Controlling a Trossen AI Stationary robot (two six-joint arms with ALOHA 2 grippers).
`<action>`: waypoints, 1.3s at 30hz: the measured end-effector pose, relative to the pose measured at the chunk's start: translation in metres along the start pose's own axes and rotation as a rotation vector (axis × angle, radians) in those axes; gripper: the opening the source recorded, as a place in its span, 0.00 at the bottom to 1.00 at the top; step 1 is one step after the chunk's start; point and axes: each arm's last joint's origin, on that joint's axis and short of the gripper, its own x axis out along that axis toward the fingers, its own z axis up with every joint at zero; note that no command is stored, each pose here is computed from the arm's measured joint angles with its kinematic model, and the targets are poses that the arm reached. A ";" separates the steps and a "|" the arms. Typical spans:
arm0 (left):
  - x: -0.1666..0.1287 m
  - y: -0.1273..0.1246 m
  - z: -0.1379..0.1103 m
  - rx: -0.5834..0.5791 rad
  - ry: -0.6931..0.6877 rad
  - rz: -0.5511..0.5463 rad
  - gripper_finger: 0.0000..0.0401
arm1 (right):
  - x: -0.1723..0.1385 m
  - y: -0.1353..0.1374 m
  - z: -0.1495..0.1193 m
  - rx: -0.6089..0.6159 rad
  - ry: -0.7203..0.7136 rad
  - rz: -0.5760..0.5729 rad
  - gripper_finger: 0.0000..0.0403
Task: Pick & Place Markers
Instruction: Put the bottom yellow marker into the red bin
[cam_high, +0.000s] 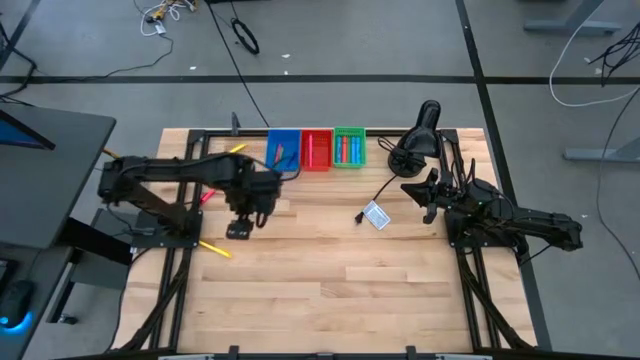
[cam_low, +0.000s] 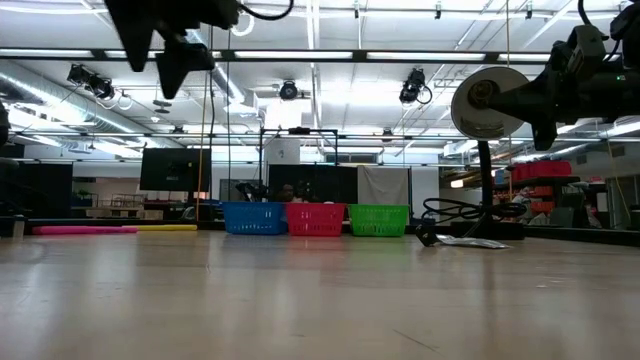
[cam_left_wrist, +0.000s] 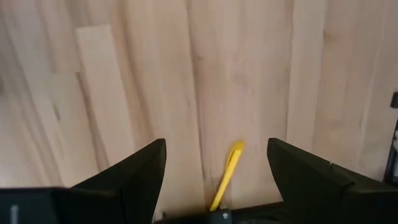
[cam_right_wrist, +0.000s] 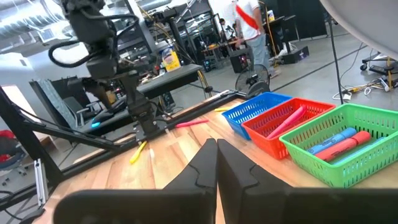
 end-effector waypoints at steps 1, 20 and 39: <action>0.002 -0.004 -0.003 0.015 -0.011 0.000 0.71 | 0.000 0.000 0.000 0.000 0.000 0.000 0.03; 0.043 -0.041 -0.077 0.160 0.062 -0.037 0.71 | 0.000 0.000 0.000 0.000 0.000 0.000 0.03; 0.107 -0.044 -0.090 0.155 0.125 -0.080 0.71 | 0.000 0.000 0.000 0.000 0.000 0.000 0.03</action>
